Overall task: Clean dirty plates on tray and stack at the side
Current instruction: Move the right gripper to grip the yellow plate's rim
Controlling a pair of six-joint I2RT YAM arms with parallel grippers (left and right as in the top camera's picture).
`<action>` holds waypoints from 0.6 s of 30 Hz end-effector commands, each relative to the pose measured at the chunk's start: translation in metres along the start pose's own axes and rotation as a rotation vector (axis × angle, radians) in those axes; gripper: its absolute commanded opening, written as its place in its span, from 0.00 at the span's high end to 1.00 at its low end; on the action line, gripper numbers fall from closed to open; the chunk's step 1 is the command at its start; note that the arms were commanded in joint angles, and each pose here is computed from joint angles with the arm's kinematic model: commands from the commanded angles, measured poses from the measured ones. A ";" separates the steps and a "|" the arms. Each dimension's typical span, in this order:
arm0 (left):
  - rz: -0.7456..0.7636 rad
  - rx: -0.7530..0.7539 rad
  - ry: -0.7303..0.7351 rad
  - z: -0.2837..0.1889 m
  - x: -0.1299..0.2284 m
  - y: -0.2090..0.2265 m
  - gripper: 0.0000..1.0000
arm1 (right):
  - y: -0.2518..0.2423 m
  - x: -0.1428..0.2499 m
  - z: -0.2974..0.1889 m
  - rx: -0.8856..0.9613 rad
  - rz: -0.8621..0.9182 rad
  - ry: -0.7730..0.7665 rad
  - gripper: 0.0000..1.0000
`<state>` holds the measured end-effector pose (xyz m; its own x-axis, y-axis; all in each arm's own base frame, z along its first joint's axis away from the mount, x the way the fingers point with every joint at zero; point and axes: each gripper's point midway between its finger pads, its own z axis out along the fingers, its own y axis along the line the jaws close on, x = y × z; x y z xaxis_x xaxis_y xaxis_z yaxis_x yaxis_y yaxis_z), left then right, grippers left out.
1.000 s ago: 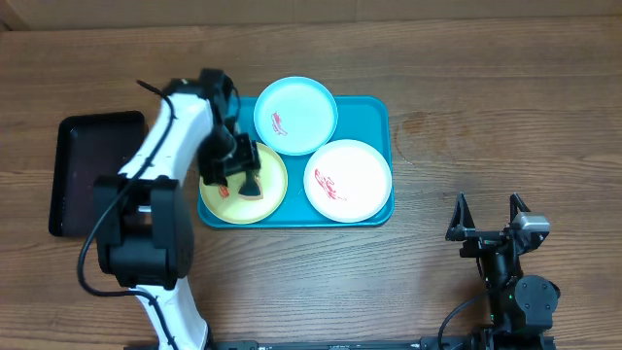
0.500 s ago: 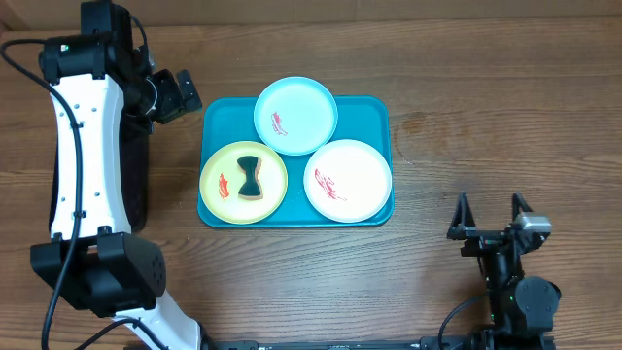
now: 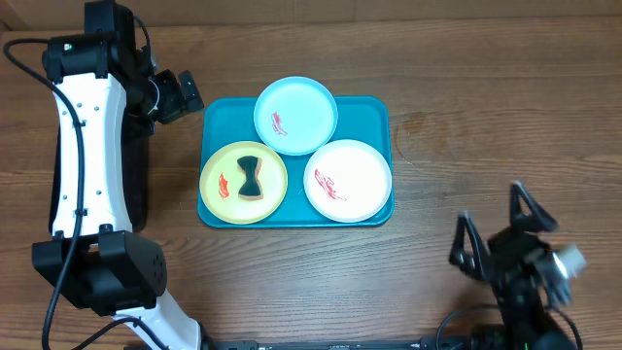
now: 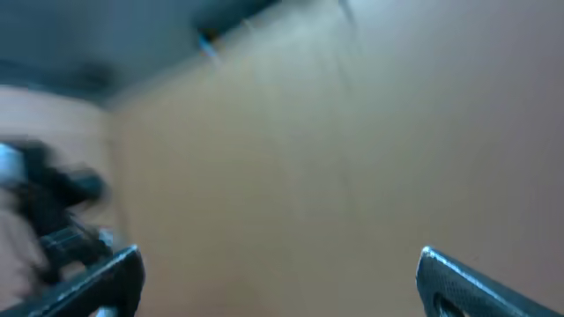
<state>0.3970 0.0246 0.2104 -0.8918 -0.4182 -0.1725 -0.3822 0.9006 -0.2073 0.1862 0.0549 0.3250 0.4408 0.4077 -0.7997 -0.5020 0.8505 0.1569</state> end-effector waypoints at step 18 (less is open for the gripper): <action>0.022 0.004 -0.006 -0.001 -0.001 -0.002 0.00 | 0.058 -0.037 0.125 -0.156 0.512 0.915 0.00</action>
<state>0.3969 0.0247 0.2104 -0.8919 -0.4182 -0.1723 -0.3823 0.9006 -0.2068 0.2397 0.0931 0.4265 -0.4045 0.2865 -0.8685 -0.4360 0.7744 0.4585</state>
